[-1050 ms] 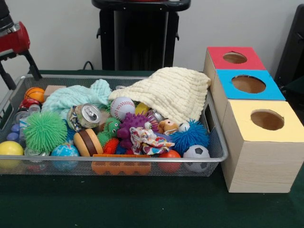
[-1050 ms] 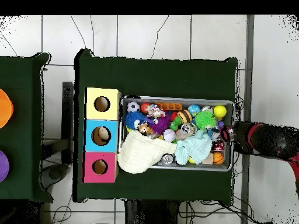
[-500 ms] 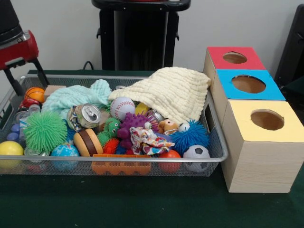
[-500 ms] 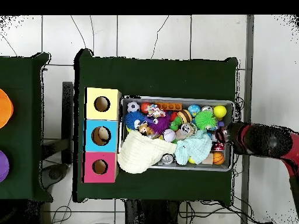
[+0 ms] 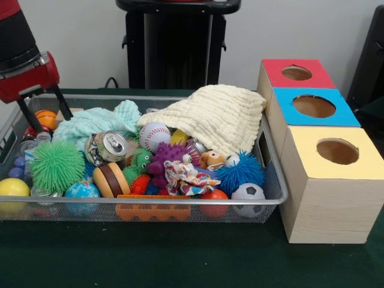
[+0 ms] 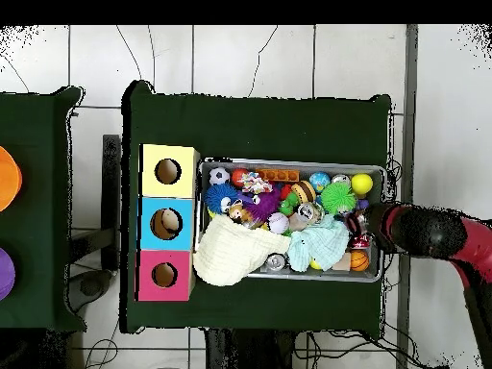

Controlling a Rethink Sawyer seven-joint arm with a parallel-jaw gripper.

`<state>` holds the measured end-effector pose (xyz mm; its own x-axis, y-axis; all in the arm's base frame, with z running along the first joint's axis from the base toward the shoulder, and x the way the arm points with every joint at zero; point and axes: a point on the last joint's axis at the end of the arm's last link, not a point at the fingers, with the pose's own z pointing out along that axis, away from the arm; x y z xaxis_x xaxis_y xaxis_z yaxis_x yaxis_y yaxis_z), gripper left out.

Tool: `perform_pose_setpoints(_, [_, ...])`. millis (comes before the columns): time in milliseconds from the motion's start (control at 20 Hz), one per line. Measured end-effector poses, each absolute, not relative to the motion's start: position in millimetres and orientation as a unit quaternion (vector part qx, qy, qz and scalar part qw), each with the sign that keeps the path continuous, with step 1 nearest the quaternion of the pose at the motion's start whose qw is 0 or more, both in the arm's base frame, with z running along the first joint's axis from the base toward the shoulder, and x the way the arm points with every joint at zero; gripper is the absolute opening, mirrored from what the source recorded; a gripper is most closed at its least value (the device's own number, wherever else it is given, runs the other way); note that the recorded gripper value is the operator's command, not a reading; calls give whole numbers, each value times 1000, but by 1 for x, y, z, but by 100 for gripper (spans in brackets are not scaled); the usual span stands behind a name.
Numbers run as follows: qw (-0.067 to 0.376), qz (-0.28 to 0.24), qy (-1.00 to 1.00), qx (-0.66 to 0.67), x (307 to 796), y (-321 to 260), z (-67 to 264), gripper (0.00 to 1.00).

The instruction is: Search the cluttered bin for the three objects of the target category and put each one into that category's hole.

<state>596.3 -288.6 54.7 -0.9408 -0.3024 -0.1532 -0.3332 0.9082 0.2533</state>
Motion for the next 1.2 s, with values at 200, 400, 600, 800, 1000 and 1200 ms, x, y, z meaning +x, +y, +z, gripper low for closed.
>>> perform_pose_setpoints(200, [60,144,974,-161,597,-285,48,100])
perform_pose_setpoints(400, [62,151,974,-161,596,-281,41,100])
perform_pose_setpoints(600, [60,155,973,-160,594,-278,36,100])
perform_pose_setpoints(800, [58,162,972,-160,592,-274,30,100])
perform_pose_setpoints(1000, [57,170,971,-159,591,-270,22,100])
perform_pose_setpoints(1200, [56,174,970,-159,590,-267,16,100])
